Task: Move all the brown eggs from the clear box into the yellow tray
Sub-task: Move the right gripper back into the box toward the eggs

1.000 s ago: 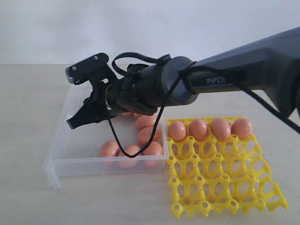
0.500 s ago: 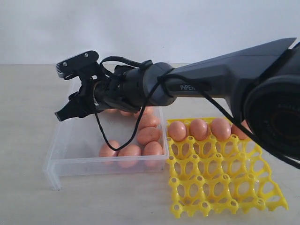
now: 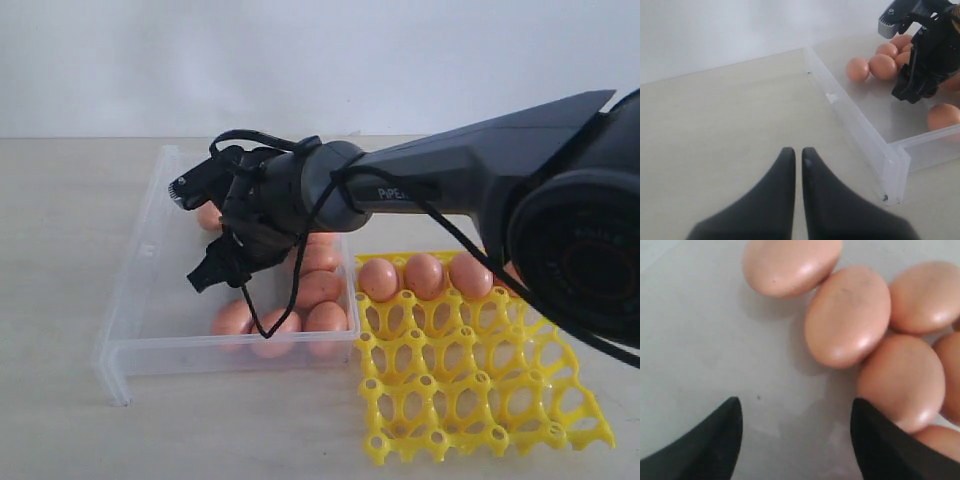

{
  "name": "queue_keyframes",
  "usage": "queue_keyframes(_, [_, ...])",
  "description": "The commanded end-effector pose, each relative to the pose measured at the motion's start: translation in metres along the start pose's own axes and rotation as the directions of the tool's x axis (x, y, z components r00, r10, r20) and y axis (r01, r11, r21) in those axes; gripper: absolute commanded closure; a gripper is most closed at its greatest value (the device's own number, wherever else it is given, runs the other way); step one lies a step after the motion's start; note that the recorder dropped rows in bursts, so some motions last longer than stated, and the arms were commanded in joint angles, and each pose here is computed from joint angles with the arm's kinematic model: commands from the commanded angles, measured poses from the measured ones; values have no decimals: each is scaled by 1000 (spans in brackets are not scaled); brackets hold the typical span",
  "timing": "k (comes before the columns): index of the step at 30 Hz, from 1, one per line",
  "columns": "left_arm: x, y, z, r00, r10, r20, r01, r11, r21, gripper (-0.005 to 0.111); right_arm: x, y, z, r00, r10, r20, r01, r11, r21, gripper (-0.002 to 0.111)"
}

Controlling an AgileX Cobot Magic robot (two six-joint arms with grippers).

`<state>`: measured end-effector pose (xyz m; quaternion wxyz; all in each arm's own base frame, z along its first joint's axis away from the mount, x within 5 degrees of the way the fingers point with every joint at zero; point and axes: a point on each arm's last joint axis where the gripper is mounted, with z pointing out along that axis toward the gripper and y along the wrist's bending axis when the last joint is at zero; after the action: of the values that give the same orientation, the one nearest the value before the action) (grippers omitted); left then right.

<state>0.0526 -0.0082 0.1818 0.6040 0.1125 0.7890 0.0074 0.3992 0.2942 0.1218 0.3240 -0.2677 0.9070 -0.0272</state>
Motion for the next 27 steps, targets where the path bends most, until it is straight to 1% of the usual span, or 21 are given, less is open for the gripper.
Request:
queue_keyframes(1, [1, 0, 0, 1000, -12, 3, 12, 1000, -4, 103, -12, -13, -40, 998, -33, -61, 37, 998, 54, 52])
queue_keyframes(2, [1, 0, 0, 1000, -12, 3, 12, 1000, -4, 103, -21, -18, -56, 999, -29, -34, 30, 998, 58, 52])
queue_keyframes(4, [1, 0, 0, 1000, -12, 3, 12, 1000, -4, 103, -29, -23, -71, 999, -41, 2, 40, 997, 64, 52])
queue_keyframes(7, [1, 0, 0, 1000, -12, 3, 12, 1000, -4, 103, -36, -27, -85, 999, -38, 38, 36, 997, 67, 52])
queue_keyframes(9, [1, 0, 0, 1000, -12, 3, 12, 1000, -4, 103, -37, -27, -87, 999, -18, 47, 15, 998, 63, 52])
queue_keyframes(11, [1, 0, 0, 1000, -12, 3, 12, 1000, -4, 103, -39, -31, -86, 997, 47, 68, -50, 998, 48, 52])
queue_keyframes(13, [1, 0, 0, 1000, -12, 3, 12, 1000, -4, 103, -40, -34, -77, 983, 157, 94, -159, 987, 10, 52])
queue_keyframes(14, [1, 0, 0, 1000, -12, 3, 12, 1000, -4, 103, -41, -36, -73, 968, 227, 110, -227, 974, -13, 52])
queue_keyframes(16, [1, 0, 0, 1000, -12, 3, 12, 1000, -4, 103, -44, -38, -62, 915, 373, 153, -360, 927, -104, 52])
queue_keyframes(19, [1, 0, 0, 1000, -12, 3, 12, 1000, -4, 103, -48, -39, -47, 835, 514, 196, -473, 853, -219, 52])
queue_keyframes(21, [1, 0, 0, 1000, -12, 3, 12, 1000, -4, 103, -45, -41, -37, 790, 586, 180, -541, 805, -243, 54])
queue_keyframes(22, [1, 0, 0, 1000, -12, 3, 12, 1000, -4, 103, -42, -44, -31, 773, 613, 165, -572, 785, -239, 55])
queue_keyframes(25, [1, 0, 0, 1000, -12, 3, 12, 1000, -4, 103, -36, -46, -19, 748, 649, 138, -613, 755, -232, 55])
queue_keyframes(27, [1, 0, 0, 1000, -12, 3, 12, 1000, -4, 103, -34, -46, -14, 742, 657, 133, -619, 748, -238, 55])
